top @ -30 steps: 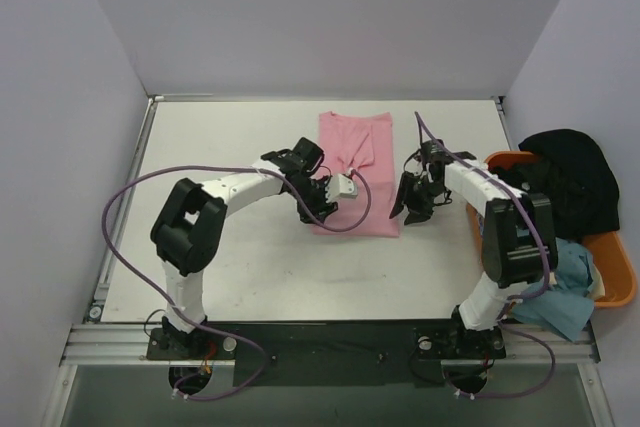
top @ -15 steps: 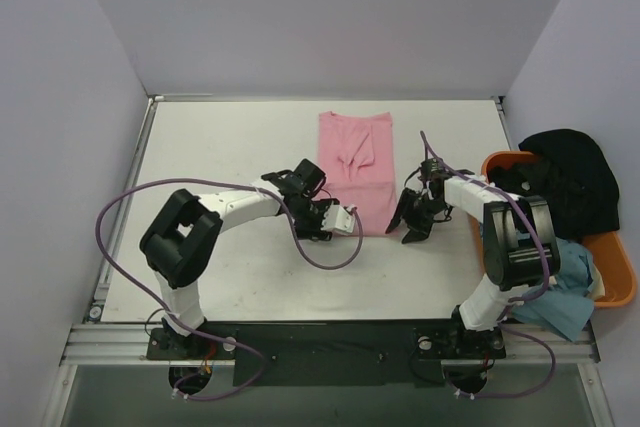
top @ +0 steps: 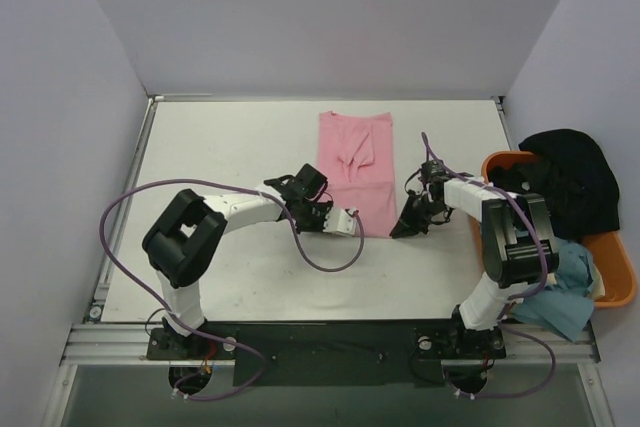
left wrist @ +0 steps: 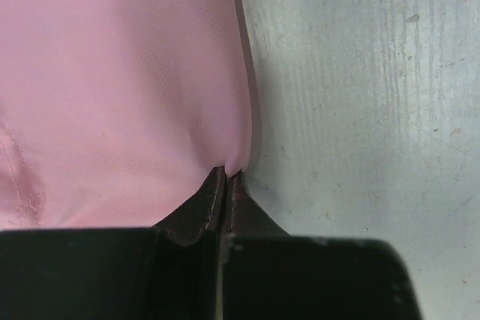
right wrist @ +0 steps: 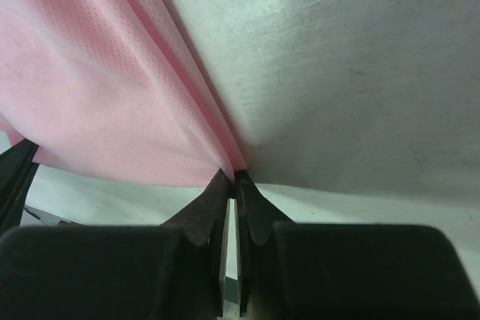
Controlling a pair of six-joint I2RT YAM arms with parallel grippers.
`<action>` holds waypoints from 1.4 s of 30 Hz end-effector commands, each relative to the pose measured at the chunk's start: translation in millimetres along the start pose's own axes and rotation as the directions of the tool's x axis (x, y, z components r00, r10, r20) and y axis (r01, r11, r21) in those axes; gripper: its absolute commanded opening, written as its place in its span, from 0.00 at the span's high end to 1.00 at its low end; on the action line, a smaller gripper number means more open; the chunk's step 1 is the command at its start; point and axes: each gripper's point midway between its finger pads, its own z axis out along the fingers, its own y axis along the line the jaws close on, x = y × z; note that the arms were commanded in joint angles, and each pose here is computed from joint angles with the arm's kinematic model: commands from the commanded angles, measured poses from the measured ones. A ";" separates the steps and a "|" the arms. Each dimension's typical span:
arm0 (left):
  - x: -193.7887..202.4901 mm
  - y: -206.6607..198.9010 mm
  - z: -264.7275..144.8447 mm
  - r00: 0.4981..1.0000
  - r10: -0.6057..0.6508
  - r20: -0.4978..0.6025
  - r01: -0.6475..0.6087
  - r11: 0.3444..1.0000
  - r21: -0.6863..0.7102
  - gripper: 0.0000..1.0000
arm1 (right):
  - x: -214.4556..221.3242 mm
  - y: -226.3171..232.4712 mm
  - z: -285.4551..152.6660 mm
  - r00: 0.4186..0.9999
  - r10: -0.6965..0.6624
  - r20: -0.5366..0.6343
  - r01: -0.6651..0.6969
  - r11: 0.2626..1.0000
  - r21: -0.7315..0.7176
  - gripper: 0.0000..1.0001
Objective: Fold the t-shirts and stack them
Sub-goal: Grab one side of the 2/3 rectangular tshirt with both arms, then fold the long partially folded tshirt into a neat square
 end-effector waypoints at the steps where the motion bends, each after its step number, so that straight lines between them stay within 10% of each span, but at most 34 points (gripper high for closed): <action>1: -7.3 -13.4 -20.4 0.998 -0.055 0.001 0.055 0.997 0.050 1.00 | 16.4 -19.1 -8.0 1.000 -0.030 -0.007 0.031 0.997 0.065 1.00; 22: -64.5 -196.7 -202.5 0.975 -0.191 0.110 0.108 0.847 0.520 1.00 | 229.3 -5.0 -131.2 0.952 -0.249 -0.180 0.261 0.964 0.048 1.00; 42: -10.6 23.7 -110.8 0.709 -0.702 0.064 0.661 0.694 0.285 1.00 | 32.0 63.3 -63.6 0.975 -0.201 -0.093 0.200 0.980 -0.023 1.00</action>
